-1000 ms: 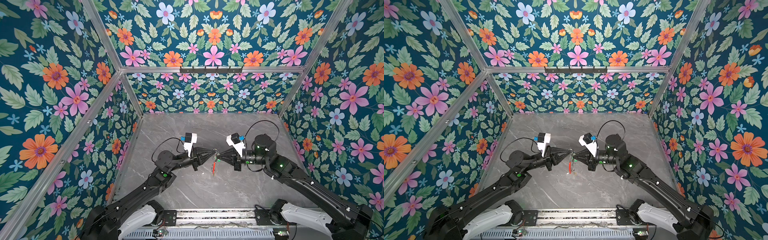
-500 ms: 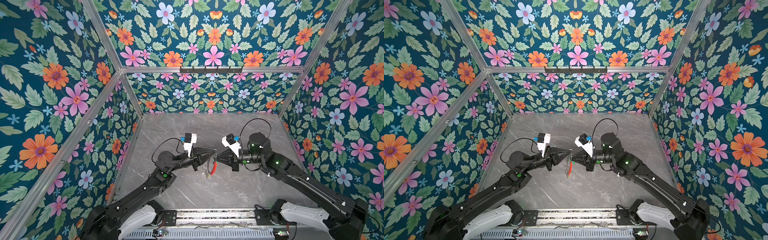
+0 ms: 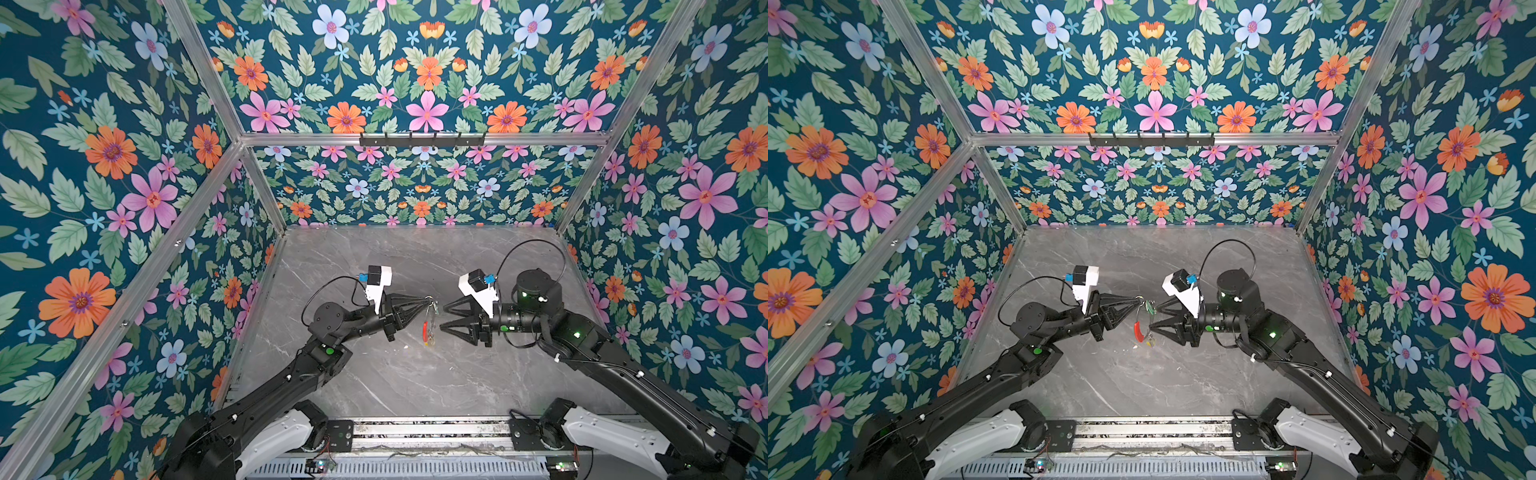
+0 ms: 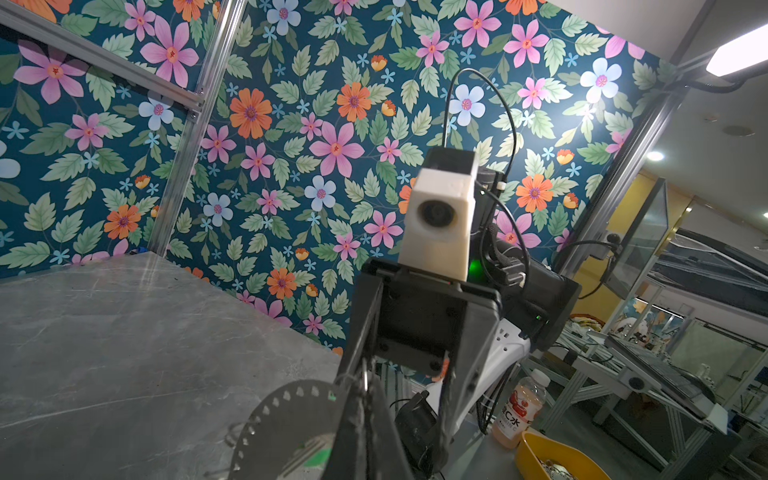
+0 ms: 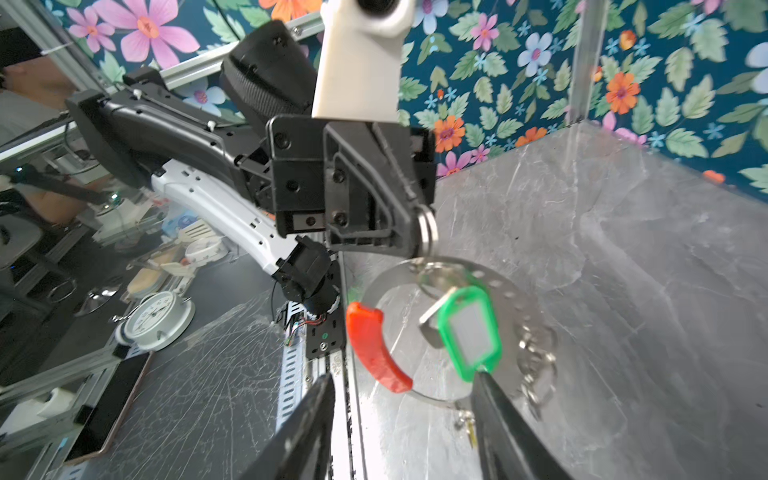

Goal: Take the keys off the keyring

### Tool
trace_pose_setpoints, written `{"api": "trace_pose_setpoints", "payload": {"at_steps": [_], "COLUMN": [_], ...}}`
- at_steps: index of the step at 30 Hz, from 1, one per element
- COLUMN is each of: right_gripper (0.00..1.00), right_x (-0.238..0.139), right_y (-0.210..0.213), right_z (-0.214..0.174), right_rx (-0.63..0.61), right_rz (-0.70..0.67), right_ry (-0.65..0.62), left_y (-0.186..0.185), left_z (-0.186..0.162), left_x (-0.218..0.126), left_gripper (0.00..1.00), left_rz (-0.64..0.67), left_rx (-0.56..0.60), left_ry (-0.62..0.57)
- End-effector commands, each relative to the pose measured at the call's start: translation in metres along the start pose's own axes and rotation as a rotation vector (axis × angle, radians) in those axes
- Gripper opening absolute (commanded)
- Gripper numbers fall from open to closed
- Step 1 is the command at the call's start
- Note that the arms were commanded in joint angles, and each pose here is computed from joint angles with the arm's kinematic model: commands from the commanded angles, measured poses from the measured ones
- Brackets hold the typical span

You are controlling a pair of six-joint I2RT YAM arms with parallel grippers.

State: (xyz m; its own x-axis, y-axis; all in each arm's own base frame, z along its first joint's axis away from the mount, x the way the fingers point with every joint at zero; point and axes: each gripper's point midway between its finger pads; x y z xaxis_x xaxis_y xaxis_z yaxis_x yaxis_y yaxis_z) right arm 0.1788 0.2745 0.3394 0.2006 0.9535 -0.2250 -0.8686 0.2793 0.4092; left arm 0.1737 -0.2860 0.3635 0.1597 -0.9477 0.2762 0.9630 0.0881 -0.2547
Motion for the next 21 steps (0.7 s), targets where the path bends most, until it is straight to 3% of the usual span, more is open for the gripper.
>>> {"api": "trace_pose_setpoints", "payload": {"at_steps": [1,7,12,21], "right_gripper": [0.58,0.58,0.45,0.3], "right_x": [-0.01,0.004,0.012,0.027], "right_y": [0.006,0.008,0.01,0.014], "right_z": [0.027,0.058,0.06,0.043], "right_rx": [0.053,0.128,0.144,0.137], "right_rz": [0.067,0.151,0.211,0.228], "right_ry": [-0.089,-0.137,-0.113,-0.033], "left_y": [-0.006,-0.006,-0.004,-0.004], "left_z": [0.007,0.006,0.005,0.004], "left_x": [-0.001,-0.001,-0.002,-0.001], "left_gripper": [0.0,0.0,0.0,0.0], "left_rz": [-0.024,-0.025,-0.017,-0.021], "left_rx": [0.041,0.044,0.044,0.038], "left_ry": [-0.023,-0.028,-0.029,-0.032]}}
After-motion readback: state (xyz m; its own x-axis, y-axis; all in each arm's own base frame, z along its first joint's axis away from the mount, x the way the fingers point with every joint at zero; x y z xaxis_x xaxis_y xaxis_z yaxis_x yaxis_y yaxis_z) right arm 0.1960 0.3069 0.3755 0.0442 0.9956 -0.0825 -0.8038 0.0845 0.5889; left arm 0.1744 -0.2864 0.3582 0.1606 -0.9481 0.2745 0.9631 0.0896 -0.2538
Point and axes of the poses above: each gripper's point midway between its finger pads, its own x axis out along the fingers, its own y axis along the line the jaws close on, z = x × y, and after that the axes turned 10 degrees about x, right-handed
